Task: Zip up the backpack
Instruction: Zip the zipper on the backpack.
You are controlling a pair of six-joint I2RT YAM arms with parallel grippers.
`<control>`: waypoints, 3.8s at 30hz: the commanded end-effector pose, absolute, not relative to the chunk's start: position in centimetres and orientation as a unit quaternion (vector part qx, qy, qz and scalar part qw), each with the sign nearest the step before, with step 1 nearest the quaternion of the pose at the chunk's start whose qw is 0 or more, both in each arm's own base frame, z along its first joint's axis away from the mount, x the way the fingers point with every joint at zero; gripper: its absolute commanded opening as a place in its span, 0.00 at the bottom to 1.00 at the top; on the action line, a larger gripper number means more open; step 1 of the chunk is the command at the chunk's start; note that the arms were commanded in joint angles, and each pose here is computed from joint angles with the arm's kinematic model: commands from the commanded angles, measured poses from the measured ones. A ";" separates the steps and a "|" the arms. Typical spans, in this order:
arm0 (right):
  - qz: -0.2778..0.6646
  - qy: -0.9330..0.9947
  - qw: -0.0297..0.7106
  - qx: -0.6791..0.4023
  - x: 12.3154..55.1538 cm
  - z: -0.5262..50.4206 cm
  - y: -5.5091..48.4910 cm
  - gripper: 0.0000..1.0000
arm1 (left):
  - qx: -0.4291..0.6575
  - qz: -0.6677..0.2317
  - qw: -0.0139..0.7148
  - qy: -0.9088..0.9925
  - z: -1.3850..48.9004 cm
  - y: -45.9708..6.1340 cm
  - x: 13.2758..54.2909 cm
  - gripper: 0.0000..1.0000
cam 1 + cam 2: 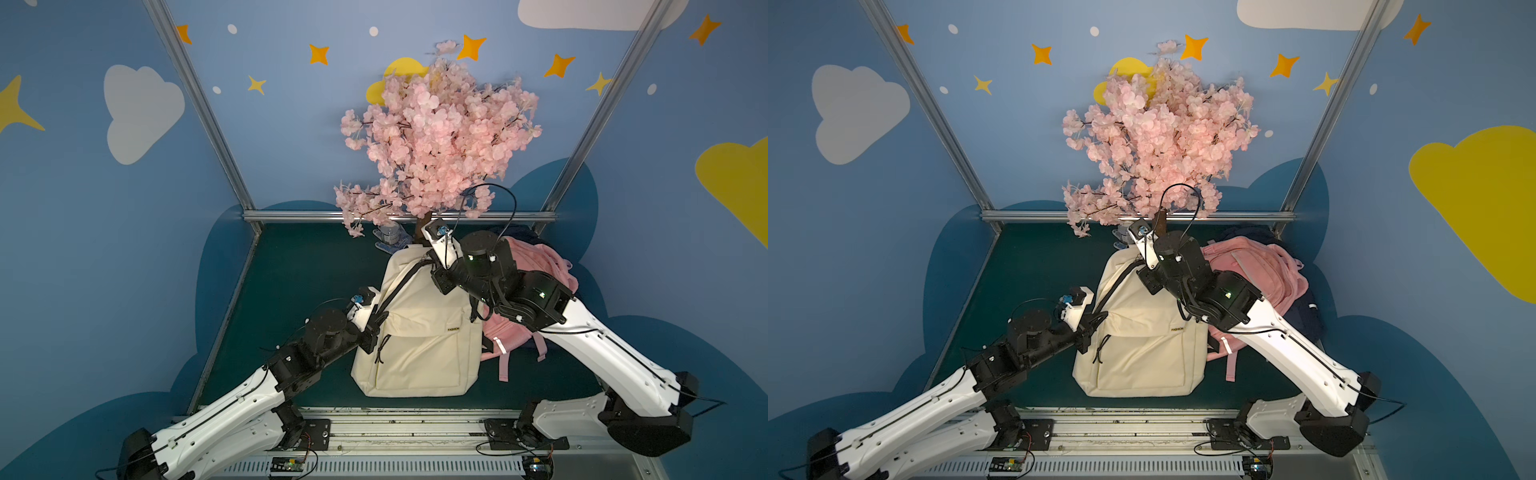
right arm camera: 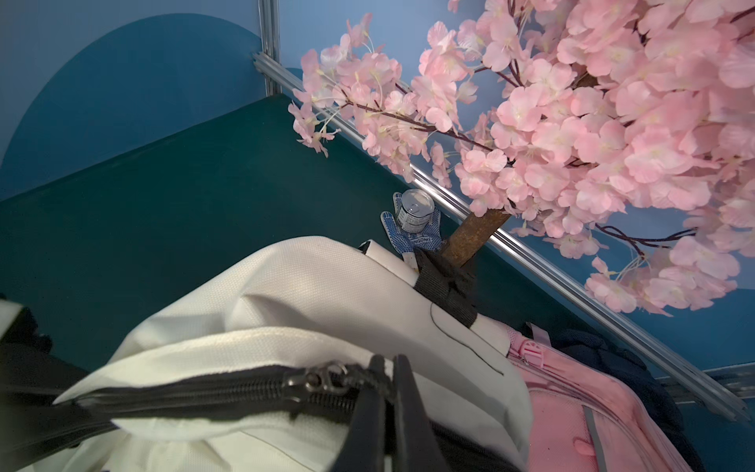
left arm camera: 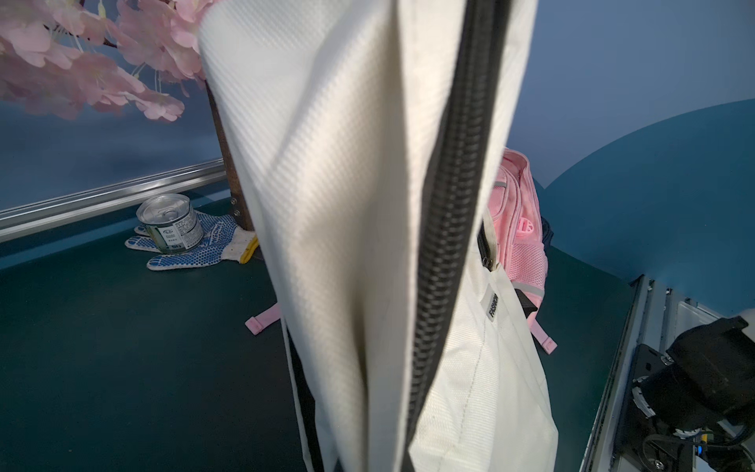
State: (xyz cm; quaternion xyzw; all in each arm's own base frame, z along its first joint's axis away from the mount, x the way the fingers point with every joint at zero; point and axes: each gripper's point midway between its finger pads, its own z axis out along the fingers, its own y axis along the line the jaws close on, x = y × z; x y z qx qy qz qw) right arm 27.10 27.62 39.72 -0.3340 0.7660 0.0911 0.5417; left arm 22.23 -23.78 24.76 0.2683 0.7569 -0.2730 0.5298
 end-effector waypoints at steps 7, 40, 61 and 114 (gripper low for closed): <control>0.209 0.665 0.601 -0.391 21.8 46.1 33.3 0.00 | 0.293 -0.298 0.528 0.739 29.6 -24.6 21.3 0.56; 0.143 0.744 0.605 -0.246 24.8 42.2 23.4 0.00 | 0.154 -0.260 0.551 0.778 30.5 -18.2 26.5 0.14; 0.249 0.697 0.590 -0.322 23.0 45.0 30.4 0.00 | 0.307 -0.302 0.531 0.730 37.8 -23.3 25.4 0.75; 0.305 0.716 0.575 -0.252 24.4 43.5 26.7 0.00 | 0.397 -0.289 0.497 0.716 42.5 -24.9 26.5 1.00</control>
